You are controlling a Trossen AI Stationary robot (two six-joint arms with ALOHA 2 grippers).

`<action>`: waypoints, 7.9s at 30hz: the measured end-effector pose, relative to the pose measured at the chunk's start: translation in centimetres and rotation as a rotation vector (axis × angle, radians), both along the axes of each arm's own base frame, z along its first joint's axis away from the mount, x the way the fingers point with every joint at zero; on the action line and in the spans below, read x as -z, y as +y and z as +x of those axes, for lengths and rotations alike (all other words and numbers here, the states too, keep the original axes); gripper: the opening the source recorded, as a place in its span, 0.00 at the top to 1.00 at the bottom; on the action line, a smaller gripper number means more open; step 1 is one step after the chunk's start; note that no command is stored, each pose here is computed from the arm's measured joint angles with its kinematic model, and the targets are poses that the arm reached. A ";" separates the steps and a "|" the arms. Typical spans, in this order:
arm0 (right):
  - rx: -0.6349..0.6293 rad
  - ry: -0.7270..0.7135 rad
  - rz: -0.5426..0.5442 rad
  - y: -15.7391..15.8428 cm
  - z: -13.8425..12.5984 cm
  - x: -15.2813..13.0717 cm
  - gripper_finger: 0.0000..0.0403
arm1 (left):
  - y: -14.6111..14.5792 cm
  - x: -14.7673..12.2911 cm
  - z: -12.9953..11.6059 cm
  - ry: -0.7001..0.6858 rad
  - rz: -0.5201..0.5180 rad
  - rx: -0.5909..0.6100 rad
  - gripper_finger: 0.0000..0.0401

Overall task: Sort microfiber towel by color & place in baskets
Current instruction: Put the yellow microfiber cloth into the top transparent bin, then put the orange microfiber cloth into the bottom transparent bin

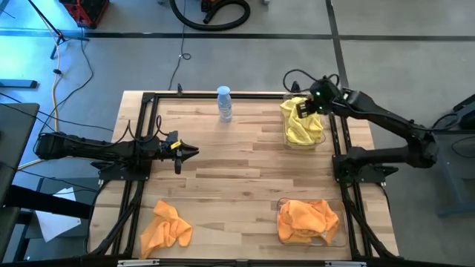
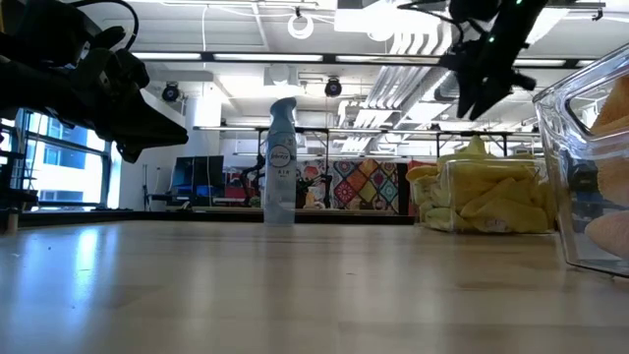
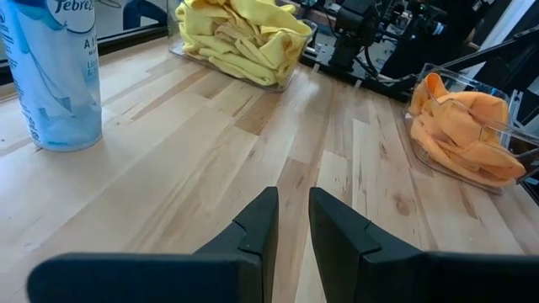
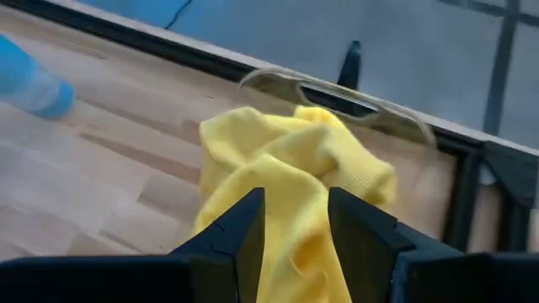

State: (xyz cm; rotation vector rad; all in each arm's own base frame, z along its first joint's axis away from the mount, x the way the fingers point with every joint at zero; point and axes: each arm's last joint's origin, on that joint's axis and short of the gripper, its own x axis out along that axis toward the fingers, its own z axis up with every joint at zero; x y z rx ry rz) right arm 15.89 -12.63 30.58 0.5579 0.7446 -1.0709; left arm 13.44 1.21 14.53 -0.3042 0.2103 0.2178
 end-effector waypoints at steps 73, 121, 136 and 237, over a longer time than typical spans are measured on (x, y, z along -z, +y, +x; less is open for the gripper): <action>-0.712 -0.432 -0.170 18.3 1.6 11.9 0.68 | -8.4 -5.7 7.5 0.425 0.138 0.063 1.00; -0.731 -0.443 -0.188 18.4 1.9 11.7 0.68 | -19.8 -3.3 1.1 1.066 -0.881 -0.384 0.88; -0.731 -0.443 -0.189 18.4 1.9 11.7 0.68 | -21.9 1.1 1.4 1.137 -0.702 -0.369 0.88; -0.818 -0.217 -0.253 27.5 14.8 4.2 1.00 | -12.0 -11.1 13.6 0.768 0.252 0.119 0.75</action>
